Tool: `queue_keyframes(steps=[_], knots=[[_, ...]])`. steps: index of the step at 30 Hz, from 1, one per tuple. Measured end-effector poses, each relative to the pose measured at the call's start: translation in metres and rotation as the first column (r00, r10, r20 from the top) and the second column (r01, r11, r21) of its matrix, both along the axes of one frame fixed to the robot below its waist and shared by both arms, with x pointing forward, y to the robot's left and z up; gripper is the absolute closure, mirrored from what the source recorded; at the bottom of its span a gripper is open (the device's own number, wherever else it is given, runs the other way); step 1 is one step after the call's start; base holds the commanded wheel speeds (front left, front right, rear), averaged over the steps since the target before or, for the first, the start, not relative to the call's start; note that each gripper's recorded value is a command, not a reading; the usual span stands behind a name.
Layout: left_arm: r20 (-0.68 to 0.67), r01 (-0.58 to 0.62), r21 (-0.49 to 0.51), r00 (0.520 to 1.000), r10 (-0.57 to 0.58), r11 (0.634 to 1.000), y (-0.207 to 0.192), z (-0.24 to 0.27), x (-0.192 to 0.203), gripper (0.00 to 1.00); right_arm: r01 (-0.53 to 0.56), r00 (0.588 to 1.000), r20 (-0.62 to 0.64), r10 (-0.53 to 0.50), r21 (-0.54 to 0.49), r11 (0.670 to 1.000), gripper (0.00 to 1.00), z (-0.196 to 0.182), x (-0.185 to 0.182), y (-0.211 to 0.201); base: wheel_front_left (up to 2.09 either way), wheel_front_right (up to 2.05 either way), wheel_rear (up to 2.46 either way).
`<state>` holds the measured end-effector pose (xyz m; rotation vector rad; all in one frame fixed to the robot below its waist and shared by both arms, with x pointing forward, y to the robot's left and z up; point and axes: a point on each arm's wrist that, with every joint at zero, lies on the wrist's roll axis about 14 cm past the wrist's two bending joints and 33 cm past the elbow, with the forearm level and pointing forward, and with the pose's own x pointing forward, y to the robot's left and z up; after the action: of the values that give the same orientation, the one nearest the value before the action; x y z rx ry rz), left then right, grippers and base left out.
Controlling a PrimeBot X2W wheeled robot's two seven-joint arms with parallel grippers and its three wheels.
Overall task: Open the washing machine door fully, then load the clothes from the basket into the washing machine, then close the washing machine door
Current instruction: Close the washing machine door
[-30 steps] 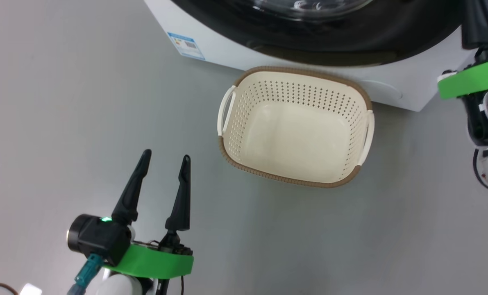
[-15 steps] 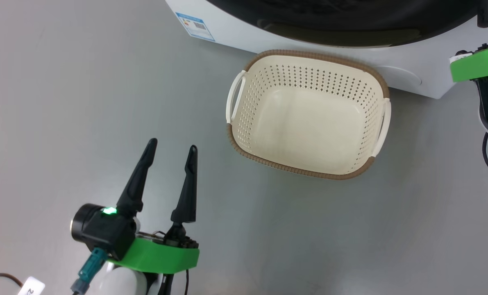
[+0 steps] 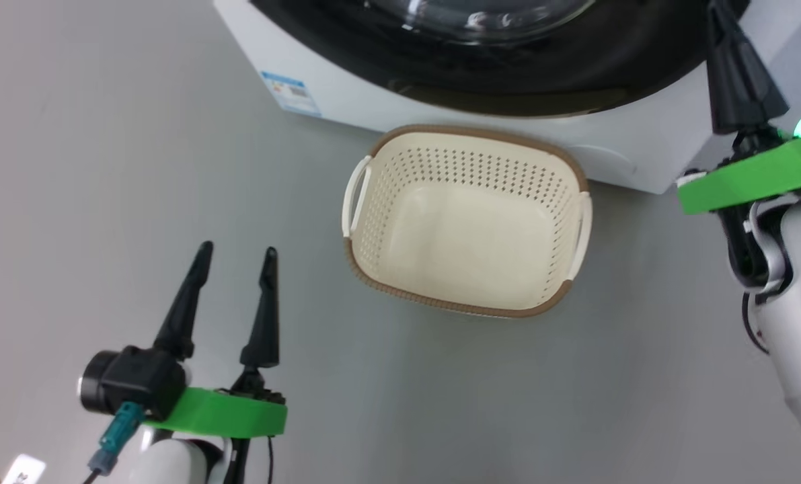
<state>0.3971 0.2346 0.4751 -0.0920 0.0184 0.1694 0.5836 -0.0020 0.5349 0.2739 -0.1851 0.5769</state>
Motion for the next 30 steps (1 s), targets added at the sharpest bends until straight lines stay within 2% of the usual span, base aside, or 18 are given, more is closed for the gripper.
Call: queue_keyframes(steps=[1, 2, 4, 16, 30], knots=[[0.003, -0.001, -0.001, 1.0, 0.001, 1.0, 0.001, 0.001, 0.0, 0.0, 0.005, 1.0, -0.002, -0.005, -0.001, 1.0, 0.33, 0.001, -0.004, -0.003, 0.0, 0.0, 0.0], [0.006, -0.001, 0.0, 1.0, 0.001, 1.0, 0.003, 0.002, -0.001, 0.0, 0.01, 1.0, 0.0, -0.01, -0.004, 1.0, 0.18, 0.002, -0.007, -0.006, 0.0, 0.0, 0.0], [0.014, 0.003, -0.004, 1.0, -0.003, 1.0, 0.004, 0.004, -0.001, 0.0, 0.022, 1.0, 0.004, -0.022, -0.009, 1.0, 0.01, 0.006, -0.015, -0.013, 0.0, 0.0, 0.0], [0.048, 0.052, 0.012, 0.997, -0.052, 0.999, -0.002, 0.013, 0.004, 0.0, 0.124, 0.991, -0.039, -0.126, -0.048, 0.991, 0.0, 0.001, -0.067, -0.066, 0.0, 0.0, 0.0], [0.066, 0.12, 0.008, 0.991, -0.121, 0.993, -0.022, 0.015, 0.012, 0.0, 0.283, 0.952, -0.094, -0.29, -0.084, 0.955, 0.0, -0.011, -0.126, -0.135, 0.0, 0.0, 0.0]])
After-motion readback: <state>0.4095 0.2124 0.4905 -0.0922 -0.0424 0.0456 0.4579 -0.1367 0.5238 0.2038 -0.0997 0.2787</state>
